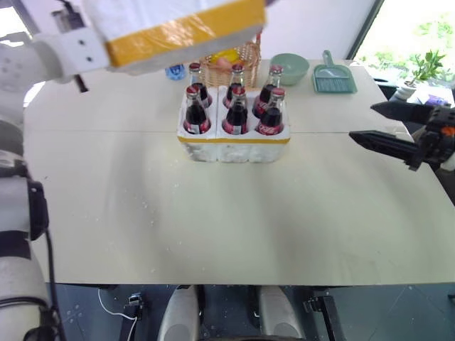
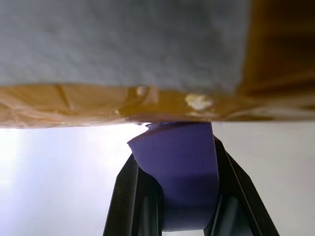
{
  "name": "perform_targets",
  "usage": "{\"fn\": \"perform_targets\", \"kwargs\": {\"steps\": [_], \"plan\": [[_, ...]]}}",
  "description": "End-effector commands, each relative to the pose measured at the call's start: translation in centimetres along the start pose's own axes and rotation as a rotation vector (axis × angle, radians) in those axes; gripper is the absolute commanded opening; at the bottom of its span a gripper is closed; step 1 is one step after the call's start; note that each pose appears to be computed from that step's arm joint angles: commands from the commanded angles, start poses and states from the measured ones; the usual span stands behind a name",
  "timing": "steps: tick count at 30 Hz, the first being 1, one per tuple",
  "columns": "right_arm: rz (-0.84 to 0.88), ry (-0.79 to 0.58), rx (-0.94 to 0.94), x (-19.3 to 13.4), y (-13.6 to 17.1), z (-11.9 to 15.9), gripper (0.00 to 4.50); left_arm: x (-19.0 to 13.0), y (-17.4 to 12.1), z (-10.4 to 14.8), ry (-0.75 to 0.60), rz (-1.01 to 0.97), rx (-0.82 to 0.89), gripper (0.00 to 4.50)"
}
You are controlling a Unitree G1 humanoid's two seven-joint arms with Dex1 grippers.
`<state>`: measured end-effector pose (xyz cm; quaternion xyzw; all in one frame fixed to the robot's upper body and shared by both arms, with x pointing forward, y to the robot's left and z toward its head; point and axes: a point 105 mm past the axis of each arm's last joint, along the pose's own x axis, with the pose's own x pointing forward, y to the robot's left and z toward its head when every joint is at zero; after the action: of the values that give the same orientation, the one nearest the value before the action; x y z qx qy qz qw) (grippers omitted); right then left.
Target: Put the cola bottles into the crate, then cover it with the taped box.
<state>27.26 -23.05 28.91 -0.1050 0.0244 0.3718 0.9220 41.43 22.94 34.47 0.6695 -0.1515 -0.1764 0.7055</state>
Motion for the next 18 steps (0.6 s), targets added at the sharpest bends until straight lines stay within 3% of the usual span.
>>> {"fn": "perform_targets", "kwargs": {"steps": [1, 10, 18], "plan": [[-0.022, -0.050, -0.025, -0.6, 0.3, 1.2, 4.50, 0.7, 1.0, 1.6, 0.010, 0.100, 0.274, 0.56], [-0.048, -0.072, 0.008, -0.8, 0.5, 0.9, 4.50, 3.1, -3.1, 3.3, -0.017, 0.126, 0.444, 0.56], [-0.057, -0.075, 0.016, -0.9, 0.4, 0.9, 4.50, 3.0, -2.8, 6.1, -0.055, 0.202, 0.430, 0.56]]}}
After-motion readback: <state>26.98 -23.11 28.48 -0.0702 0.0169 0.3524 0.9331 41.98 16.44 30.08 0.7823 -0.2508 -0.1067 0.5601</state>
